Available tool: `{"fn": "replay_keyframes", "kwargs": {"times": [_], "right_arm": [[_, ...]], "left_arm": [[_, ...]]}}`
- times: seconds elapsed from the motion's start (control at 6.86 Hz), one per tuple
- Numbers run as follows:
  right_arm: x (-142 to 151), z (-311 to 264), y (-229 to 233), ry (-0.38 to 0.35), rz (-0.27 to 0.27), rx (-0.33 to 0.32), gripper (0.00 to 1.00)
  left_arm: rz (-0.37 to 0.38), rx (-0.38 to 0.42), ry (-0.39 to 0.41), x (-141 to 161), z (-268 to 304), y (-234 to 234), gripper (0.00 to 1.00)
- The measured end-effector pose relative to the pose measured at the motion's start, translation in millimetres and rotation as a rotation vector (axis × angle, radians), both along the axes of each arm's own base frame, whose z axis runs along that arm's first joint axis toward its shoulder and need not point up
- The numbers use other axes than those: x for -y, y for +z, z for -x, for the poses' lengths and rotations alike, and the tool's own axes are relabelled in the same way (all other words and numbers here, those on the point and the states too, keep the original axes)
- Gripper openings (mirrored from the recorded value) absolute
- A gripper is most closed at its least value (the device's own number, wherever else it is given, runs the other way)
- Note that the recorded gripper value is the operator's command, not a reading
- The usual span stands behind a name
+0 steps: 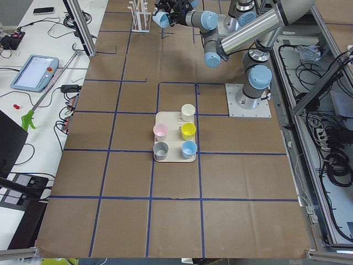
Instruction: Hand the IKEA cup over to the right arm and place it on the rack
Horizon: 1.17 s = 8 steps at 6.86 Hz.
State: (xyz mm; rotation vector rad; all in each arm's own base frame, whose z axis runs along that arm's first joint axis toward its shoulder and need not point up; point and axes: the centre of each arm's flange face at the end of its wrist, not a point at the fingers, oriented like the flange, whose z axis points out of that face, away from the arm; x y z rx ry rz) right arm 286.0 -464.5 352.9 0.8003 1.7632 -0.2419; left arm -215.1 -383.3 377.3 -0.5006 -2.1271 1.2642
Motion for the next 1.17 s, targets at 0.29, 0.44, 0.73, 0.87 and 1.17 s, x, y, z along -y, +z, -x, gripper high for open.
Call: {"fn": "replay_keyframes", "kwargs": {"times": [0.29, 0.44, 0.73, 0.87, 1.17], "right_arm": [[0, 0, 1, -0.001, 0.002, 0.000, 0.18], [2, 0, 3, -0.005, 0.008, -0.001, 0.17], [6, 1, 6, -0.011, 0.022, -0.002, 0.17], [12, 3, 10, -0.019, 0.035, -0.001, 0.17], [40, 20, 9, -0.082, 0.060, -0.014, 0.16]], "left_arm": [[-0.025, -0.017, 0.013, 2, -1, -3, 0.99], [-0.038, -0.031, 0.026, 3, -3, -2, 0.99], [-0.041, -0.038, 0.082, 8, -17, 1, 0.99], [-0.035, -0.032, 0.131, 13, -31, 4, 0.99], [-0.017, -0.029, 0.234, 22, -68, 15, 0.99]]}}
